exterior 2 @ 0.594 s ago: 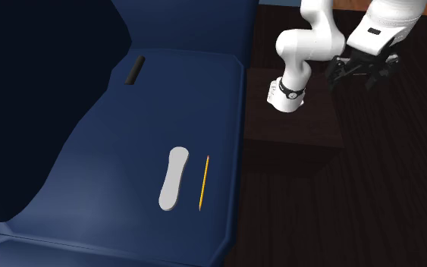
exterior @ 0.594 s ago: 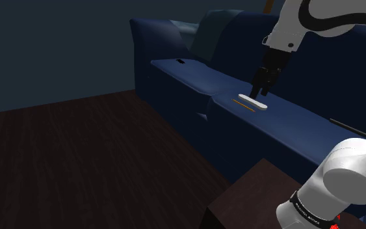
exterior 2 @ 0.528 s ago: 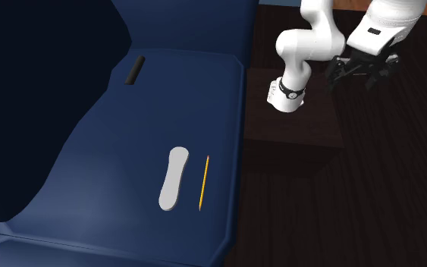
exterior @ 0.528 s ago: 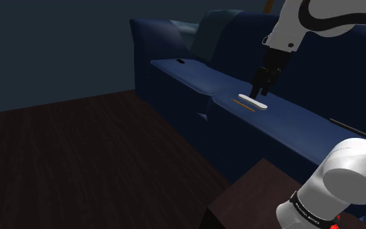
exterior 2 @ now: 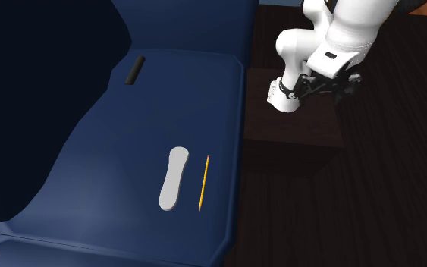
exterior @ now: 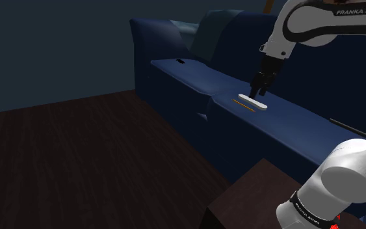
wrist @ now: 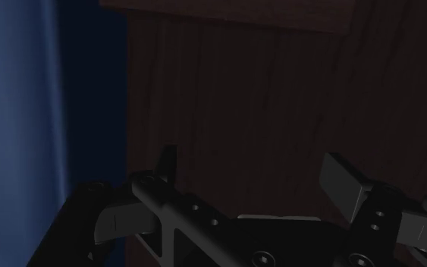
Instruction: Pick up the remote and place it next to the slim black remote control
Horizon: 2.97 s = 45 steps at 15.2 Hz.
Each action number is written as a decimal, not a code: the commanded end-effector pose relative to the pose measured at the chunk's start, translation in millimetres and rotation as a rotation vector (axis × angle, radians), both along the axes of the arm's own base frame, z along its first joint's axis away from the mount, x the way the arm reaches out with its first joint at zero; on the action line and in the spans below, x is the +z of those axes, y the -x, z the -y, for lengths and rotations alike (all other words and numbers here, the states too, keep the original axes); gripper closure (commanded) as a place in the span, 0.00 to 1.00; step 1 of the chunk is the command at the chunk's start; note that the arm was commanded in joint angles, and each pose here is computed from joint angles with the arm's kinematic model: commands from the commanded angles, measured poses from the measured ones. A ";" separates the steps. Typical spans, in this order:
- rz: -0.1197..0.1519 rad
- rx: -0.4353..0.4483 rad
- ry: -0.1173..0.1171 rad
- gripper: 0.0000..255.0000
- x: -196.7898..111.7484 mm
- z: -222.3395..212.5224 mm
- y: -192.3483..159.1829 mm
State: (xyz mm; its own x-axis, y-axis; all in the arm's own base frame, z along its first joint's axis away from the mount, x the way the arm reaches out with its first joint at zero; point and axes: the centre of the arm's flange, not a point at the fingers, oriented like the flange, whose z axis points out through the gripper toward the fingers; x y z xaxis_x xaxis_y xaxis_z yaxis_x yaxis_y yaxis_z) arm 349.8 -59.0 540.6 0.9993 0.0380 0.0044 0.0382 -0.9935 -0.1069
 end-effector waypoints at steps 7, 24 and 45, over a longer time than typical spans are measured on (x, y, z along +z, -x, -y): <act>-0.001 0.005 0.017 0.00 -39.9 89.6 -39.2; -0.005 0.012 0.053 0.00 -118.3 276.3 -124.8; -0.007 0.017 0.077 0.00 -207.1 401.1 -182.3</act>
